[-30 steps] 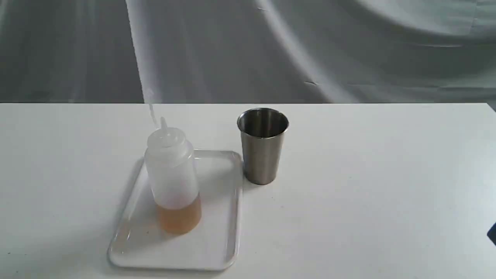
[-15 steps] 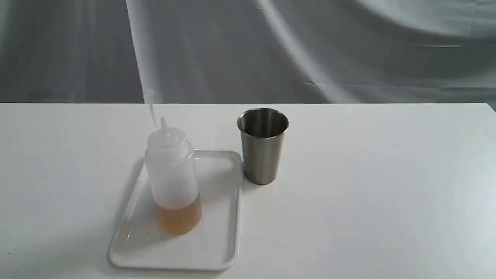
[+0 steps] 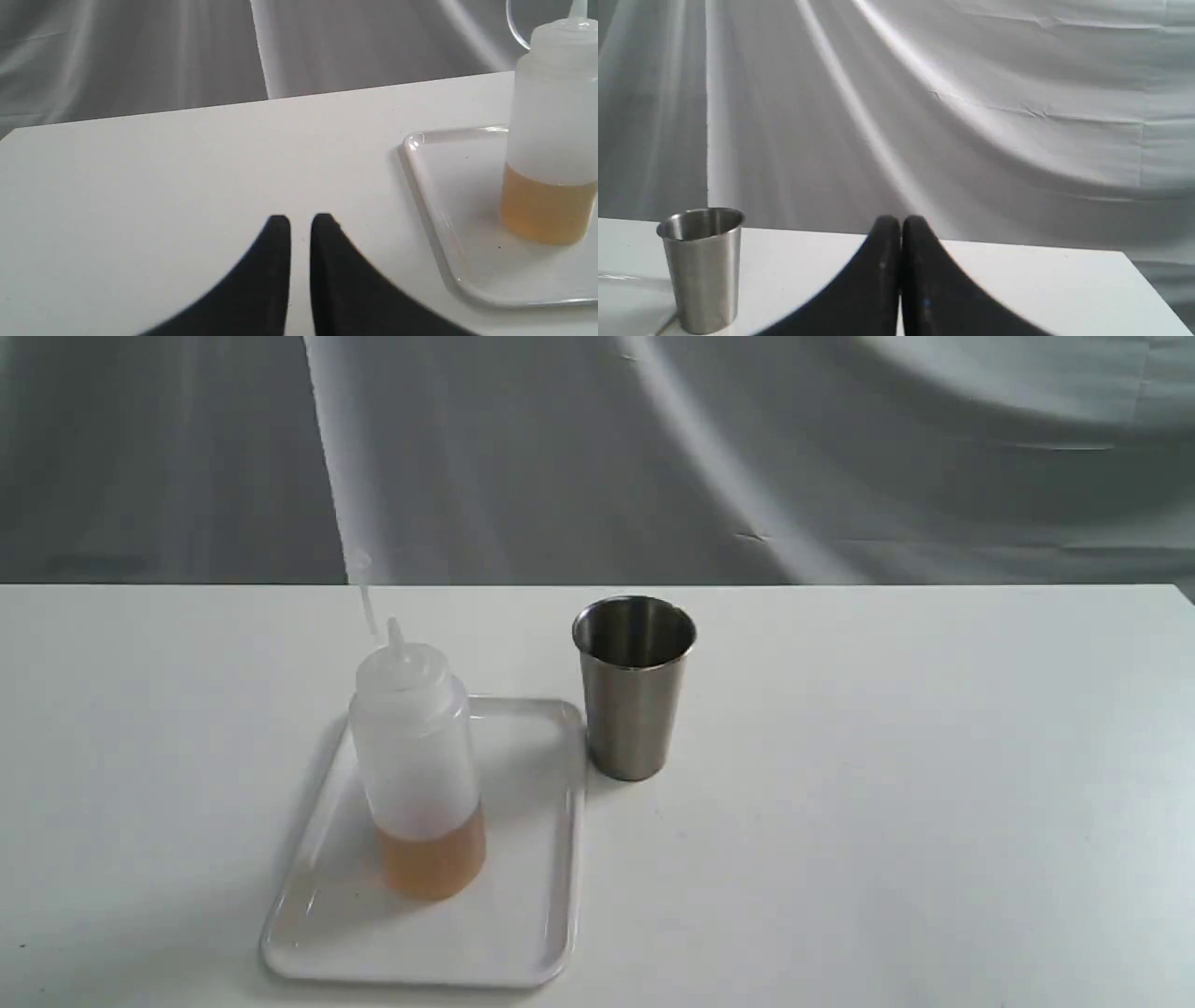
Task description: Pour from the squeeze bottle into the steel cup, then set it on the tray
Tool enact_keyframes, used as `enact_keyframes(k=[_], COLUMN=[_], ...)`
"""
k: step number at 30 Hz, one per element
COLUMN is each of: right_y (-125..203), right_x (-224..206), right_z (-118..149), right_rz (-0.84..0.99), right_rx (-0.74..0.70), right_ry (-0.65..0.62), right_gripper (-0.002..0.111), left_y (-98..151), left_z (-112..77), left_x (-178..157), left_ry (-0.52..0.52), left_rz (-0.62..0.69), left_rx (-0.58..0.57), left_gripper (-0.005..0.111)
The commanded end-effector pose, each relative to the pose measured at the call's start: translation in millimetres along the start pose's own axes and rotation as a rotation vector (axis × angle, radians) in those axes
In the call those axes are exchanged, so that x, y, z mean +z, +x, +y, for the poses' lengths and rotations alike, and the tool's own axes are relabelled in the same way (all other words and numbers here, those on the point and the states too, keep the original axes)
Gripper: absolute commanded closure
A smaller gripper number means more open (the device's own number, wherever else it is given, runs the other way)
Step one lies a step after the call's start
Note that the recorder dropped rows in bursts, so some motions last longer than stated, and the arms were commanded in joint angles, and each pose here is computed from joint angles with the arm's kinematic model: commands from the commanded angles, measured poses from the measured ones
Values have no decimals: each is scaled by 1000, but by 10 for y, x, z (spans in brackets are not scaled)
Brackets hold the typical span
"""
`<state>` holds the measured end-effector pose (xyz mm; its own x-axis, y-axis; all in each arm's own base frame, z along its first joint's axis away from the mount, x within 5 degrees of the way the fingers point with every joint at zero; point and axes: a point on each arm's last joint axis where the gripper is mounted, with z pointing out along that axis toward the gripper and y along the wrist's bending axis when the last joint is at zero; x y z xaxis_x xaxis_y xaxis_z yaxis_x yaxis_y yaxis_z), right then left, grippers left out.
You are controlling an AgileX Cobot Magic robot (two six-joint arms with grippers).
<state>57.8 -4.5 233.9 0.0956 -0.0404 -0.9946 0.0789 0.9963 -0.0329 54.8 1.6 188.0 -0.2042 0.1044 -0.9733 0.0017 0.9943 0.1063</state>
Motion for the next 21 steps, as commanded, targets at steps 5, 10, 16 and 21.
enact_keyframes(k=[5, 10, 16, 21], right_y=[141, 289, 257, 335], right_x=[-3, -1, 2, -8], right_z=[-34, -6, 7, 15], right_rz=[74, 118, 83, 170], right_rx=[14, 49, -4, 7], right_ry=[44, 20, 2, -6], right_gripper=[108, 108, 108, 108], left_y=[7, 7, 7, 7], left_z=[1, 1, 1, 1], left_x=[0, 0, 0, 0], left_ry=[-4, -4, -4, -4], left_rz=[-7, -7, -7, -7], left_rx=[-4, -4, -4, -4], left_gripper=[98, 98, 98, 98])
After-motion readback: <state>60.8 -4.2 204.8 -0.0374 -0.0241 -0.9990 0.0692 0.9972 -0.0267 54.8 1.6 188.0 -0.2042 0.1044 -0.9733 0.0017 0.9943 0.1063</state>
